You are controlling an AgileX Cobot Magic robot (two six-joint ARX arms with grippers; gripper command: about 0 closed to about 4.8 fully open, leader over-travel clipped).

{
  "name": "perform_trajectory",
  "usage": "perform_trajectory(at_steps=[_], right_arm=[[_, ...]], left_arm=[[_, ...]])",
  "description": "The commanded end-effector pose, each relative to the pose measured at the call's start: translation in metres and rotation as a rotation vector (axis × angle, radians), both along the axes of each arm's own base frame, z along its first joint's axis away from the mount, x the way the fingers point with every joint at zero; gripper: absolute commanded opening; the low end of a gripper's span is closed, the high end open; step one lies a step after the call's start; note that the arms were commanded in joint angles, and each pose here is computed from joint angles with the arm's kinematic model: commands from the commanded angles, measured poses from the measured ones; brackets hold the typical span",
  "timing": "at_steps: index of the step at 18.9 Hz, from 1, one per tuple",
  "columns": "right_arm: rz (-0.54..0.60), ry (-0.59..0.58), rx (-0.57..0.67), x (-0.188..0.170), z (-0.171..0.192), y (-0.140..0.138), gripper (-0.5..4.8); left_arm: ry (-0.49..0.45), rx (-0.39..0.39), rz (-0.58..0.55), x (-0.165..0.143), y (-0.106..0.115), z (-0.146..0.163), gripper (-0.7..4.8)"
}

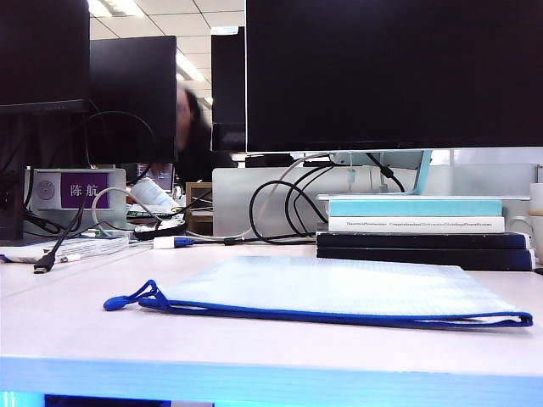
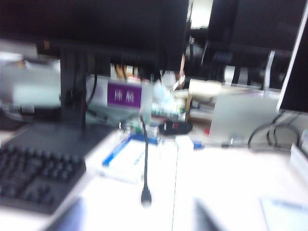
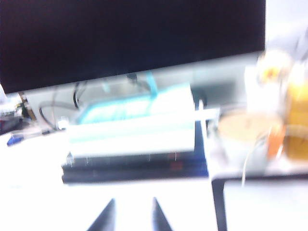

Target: Pick up the transparent plastic file bag with a blue zipper and open its zipper.

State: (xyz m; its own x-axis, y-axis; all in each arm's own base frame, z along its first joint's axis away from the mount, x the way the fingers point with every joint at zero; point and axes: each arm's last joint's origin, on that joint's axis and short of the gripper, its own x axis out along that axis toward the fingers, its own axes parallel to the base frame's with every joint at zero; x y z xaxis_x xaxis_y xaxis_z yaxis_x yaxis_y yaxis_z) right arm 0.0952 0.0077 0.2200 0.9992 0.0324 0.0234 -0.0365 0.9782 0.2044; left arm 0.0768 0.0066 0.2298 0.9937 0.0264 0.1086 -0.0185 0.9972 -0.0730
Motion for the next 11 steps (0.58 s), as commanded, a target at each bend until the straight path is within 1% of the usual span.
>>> perform_trajectory(at_steps=[1, 3, 4, 5, 6, 7, 9, 11], right_arm=[[-0.008, -0.054, 0.017, 0.0, -0.012, 0.0, 0.57], [-0.013, -0.082, -0.01, -0.003, -0.021, -0.001, 0.33], [-0.013, -0.092, -0.023, -0.005, -0.023, -0.001, 0.08], [-0.014, -0.077, -0.034, -0.005, -0.025, -0.001, -0.01], [-0.017, -0.049, -0.039, -0.004, -0.028, -0.001, 0.0], [-0.017, -0.03, -0.041, -0.004, -0.031, -0.001, -0.01], [-0.016, -0.008, -0.043, -0.002, -0.038, -0.001, -0.01], [-0.033, 0.018, -0.045, 0.0, -0.047, -0.001, 0.0]], left_arm=[[0.01, -0.002, -0.026, 0.003, 0.0, -0.009, 1.36], [0.039, -0.003, -0.05, 0.007, -0.001, -0.02, 0.5], [0.044, -0.003, -0.06, 0.007, -0.001, -0.021, 0.45], [0.048, -0.002, -0.072, 0.008, -0.001, -0.023, 0.33], [0.05, -0.002, -0.084, 0.008, -0.001, -0.023, -0.05], [0.05, 0.001, -0.106, 0.008, -0.002, -0.023, -0.06], [0.06, 0.006, -0.109, 0.008, -0.002, -0.025, -0.06], [0.099, 0.001, -0.076, 0.01, -0.001, -0.031, -0.06]])
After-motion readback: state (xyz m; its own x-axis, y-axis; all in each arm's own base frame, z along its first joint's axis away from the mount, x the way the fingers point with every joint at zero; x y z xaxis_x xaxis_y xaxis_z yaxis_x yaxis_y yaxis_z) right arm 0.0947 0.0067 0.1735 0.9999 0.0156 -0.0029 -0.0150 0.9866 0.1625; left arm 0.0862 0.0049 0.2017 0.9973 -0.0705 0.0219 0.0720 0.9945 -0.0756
